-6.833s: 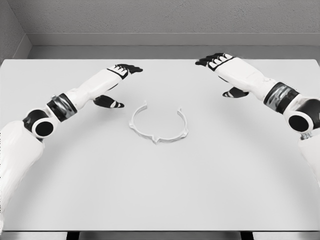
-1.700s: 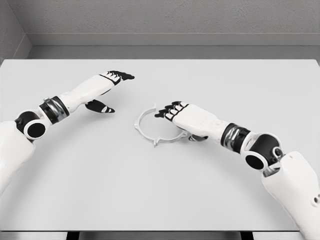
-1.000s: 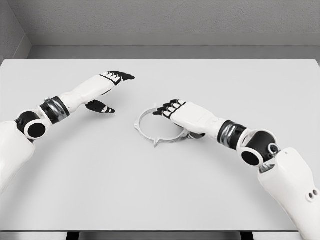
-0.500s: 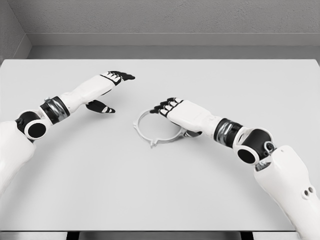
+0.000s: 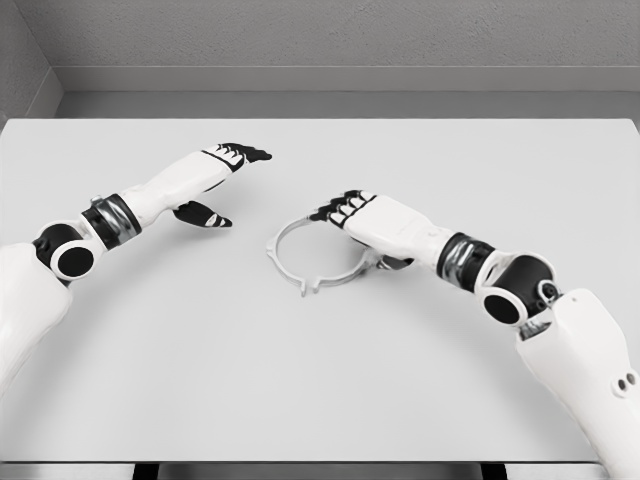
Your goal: Assemble PVC drainage pipe clamps
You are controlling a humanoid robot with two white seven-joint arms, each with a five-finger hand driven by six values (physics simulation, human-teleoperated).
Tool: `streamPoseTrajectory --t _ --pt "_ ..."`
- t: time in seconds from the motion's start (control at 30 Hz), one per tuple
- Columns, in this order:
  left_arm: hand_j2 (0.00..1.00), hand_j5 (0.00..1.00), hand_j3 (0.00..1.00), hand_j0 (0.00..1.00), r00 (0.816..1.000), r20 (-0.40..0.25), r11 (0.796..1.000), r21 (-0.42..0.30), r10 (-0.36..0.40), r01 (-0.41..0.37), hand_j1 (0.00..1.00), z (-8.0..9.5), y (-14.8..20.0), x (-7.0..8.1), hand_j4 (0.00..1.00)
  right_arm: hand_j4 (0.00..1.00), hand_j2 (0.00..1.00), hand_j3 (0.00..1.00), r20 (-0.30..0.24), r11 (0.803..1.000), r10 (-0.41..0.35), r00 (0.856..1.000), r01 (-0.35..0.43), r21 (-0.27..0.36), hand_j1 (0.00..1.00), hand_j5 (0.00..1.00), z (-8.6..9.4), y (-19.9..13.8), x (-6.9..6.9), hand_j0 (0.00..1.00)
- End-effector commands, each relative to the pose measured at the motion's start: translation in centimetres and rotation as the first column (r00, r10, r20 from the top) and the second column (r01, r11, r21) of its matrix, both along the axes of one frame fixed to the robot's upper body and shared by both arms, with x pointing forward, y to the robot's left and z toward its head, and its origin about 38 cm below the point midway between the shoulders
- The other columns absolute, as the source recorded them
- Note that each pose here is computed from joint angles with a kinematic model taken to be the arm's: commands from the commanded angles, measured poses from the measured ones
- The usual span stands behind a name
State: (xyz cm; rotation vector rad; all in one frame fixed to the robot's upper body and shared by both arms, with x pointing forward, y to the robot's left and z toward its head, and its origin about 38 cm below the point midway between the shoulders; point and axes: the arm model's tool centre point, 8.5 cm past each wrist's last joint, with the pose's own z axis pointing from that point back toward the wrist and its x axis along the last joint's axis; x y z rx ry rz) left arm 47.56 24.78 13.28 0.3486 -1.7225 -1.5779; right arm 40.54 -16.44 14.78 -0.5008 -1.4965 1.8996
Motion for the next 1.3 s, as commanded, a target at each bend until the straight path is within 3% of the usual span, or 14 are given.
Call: streamPoseTrajectory --t 0.0,0.07,0.13,0.23,0.3,0.63,0.67,0.8,1.27 --pt "1.0 1.0 1.0 1.0 1.0 0.0 1.0 -0.007 0.001 -0.001 1.0 0.1 0.0 0.0 1.0 1.0 1.0 1.0 0.041 0.997 -0.073 0.996 0.073 -0.015 1.0 1.0 1.7 -3.7 0.9 1.0" --pt "1.0 1.0 1.0 1.0 1.0 -0.002 1.0 -0.006 -0.001 0.001 1.0 0.0 -0.1 0.0 1.0 1.0 1.0 1.0 0.093 0.993 -0.115 0.989 0.116 -0.013 1.0 1.0 3.5 -6.2 0.7 1.0" --pt "1.0 1.0 1.0 1.0 1.0 -0.008 1.0 0.0 -0.011 0.011 1.0 -0.3 -0.4 -0.2 1.0 1.0 1.0 1.0 0.151 0.981 -0.196 0.969 0.194 0.032 1.0 1.0 5.7 -9.6 0.4 1.0" --pt "1.0 1.0 1.0 1.0 0.999 -0.02 0.999 0.006 -0.034 0.034 1.0 -0.9 -1.3 -0.6 1.0 1.0 1.0 1.0 0.214 0.972 -0.236 0.948 0.228 0.06 1.0 1.0 7.5 -13.3 0.1 1.0" --pt "1.0 1.0 1.0 1.0 0.998 -0.027 0.998 0.007 -0.06 0.06 1.0 -1.2 -2.1 -1.0 1.0 1.0 1.0 1.0 0.197 0.977 -0.214 0.957 0.205 0.065 1.0 1.0 6.3 -13.8 -0.8 1.0" --pt "1.0 1.0 1.0 1.0 0.998 -0.027 0.998 0.007 -0.06 0.06 1.0 -1.2 -2.1 -1.0 1.0 1.0 1.0 1.0 0.197 0.977 -0.214 0.957 0.205 0.065 1.0 1.0 6.3 -13.8 -0.8 1.0" --pt "1.0 1.0 1.0 1.0 0.99 -0.007 0.99 -0.026 -0.142 0.141 1.0 -0.7 -4.9 -2.3 1.0 1.0 1.0 1.0 0.134 0.925 -0.378 0.916 0.37 0.084 1.0 1.0 4.5 -19.9 -1.6 1.0" --pt "1.0 1.0 1.0 1.0 0.985 -0.006 0.985 -0.033 -0.17 0.17 1.0 -0.8 -5.8 -3.0 1.0 1.0 1.0 1.0 0.134 0.926 -0.377 0.916 0.369 0.083 1.0 1.0 4.5 -19.9 -1.6 1.0" --pt "1.0 1.0 1.0 1.0 0.989 -0.015 0.989 -0.018 -0.15 0.15 1.0 -1.0 -4.7 -2.8 1.0 1.0 1.0 1.0 0.135 0.93 -0.366 0.921 0.356 0.091 1.0 1.0 4.6 -19.5 -1.7 1.0"
